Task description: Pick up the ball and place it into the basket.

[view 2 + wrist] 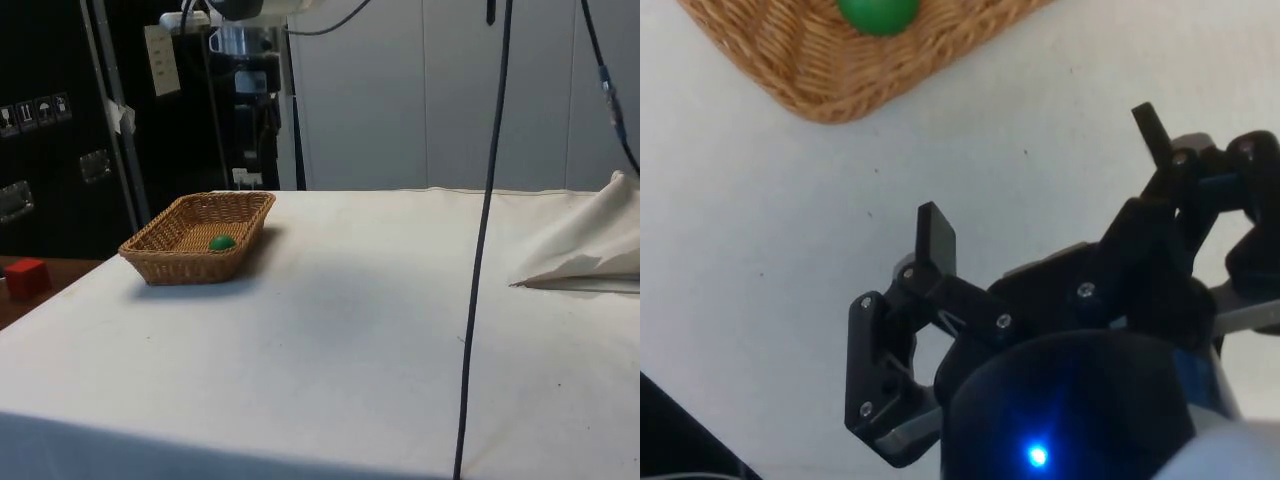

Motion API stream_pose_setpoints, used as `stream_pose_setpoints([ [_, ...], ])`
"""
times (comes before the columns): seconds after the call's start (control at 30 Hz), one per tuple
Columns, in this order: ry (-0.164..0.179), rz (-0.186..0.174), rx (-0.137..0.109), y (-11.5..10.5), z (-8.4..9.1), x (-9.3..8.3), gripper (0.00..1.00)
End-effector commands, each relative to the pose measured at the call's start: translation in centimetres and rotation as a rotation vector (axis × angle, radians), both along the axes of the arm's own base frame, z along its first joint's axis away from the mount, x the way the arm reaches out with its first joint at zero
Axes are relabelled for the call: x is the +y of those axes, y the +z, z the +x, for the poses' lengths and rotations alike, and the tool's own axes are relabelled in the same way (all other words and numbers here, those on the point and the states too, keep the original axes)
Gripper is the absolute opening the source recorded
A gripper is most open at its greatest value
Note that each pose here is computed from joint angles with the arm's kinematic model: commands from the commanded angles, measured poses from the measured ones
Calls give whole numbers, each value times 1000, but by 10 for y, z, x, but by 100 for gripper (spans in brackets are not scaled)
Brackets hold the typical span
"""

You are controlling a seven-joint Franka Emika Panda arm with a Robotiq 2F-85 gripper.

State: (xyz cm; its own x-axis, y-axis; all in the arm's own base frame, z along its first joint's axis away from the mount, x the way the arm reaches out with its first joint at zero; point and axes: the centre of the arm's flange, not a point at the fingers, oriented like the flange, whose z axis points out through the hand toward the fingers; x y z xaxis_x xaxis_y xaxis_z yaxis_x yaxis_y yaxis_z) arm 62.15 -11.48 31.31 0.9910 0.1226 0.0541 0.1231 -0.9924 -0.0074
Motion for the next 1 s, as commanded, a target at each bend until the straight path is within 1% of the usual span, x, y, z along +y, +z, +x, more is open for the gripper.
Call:
stream_pose_setpoints([
  [0.0, 0, -1, 1, 2, -2, 0, 100],
  [0.03, -3, -13, -2, 6, -6, -1, 100],
  [0.23, 0, -12, 0, 22, -20, -2, 100],
  [0.27, 4, -1, 1, 21, -20, -2, 100],
  [0.3, 1, -11, -1, 25, -22, -1, 100],
  [0.47, 0, -19, 0, 35, -32, 0, 100],
  [0.53, -4, -25, 1, 38, -34, -1, 100],
  [0.57, 2, -12, 1, 37, -33, 0, 100],
  [0.6, -4, -28, 1, 39, -35, 0, 100],
  [0.73, -14, -40, 0, 44, -36, -1, 100],
  [0.83, -30, -54, 1, 48, -35, -2, 100],
  [0.87, -23, -43, -3, 47, -35, -1, 100],
  [0.9, -36, -58, 1, 49, -34, -3, 100],
  [0.97, -47, -61, 2, 50, -33, -3, 100],
])
